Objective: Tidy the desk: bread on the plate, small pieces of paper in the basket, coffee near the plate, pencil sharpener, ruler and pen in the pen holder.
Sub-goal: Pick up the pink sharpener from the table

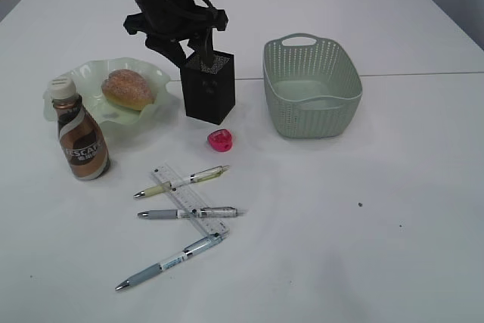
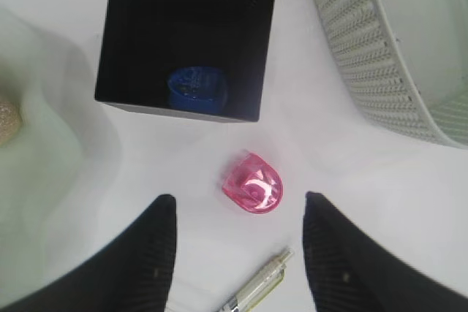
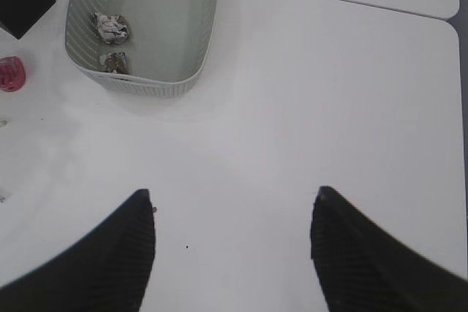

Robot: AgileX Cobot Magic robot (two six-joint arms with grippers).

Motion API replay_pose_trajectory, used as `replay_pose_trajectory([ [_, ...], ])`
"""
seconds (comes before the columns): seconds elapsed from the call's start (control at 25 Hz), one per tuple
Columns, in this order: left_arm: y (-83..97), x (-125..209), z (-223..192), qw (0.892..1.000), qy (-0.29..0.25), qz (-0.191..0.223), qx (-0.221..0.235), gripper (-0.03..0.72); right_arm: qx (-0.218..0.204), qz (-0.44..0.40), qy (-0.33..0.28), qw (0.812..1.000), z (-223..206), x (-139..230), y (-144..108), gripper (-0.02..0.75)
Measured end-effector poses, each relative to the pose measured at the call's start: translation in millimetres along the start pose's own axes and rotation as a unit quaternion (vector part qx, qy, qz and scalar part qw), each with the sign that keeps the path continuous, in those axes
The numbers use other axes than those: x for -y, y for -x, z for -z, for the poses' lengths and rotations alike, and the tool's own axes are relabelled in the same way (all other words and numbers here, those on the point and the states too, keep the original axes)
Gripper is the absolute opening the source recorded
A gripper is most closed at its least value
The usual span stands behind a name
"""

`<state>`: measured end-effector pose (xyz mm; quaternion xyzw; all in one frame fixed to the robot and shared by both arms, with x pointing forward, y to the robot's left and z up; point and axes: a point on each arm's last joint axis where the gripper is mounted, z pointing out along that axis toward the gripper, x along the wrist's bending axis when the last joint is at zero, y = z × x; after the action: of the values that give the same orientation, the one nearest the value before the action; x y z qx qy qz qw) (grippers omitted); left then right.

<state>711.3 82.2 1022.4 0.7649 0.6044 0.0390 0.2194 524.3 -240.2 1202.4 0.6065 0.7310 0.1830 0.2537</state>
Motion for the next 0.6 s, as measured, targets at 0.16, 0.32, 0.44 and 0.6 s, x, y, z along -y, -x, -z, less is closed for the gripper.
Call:
replay_pose_trajectory([
  [0.16,14.4,3.6,-1.9,1.0,-0.003,-0.014,0.003,0.455,0.0,0.0,0.0,1.0,0.0,0.0,0.0,0.491],
  [0.32,25.1,9.5,-16.6,1.0,-0.018,-0.025,0.005,0.488,0.0,0.0,0.0,1.0,0.0,0.0,0.0,0.491],
  [0.44,27.7,13.4,-29.0,0.999,-0.03,-0.03,0.0,0.493,0.0,0.0,0.0,1.0,0.0,0.0,0.0,0.491],
  [0.6,25.8,13.7,-31.1,0.999,-0.03,-0.033,-0.009,0.493,0.0,0.0,0.0,1.0,0.0,0.0,0.0,0.491],
])
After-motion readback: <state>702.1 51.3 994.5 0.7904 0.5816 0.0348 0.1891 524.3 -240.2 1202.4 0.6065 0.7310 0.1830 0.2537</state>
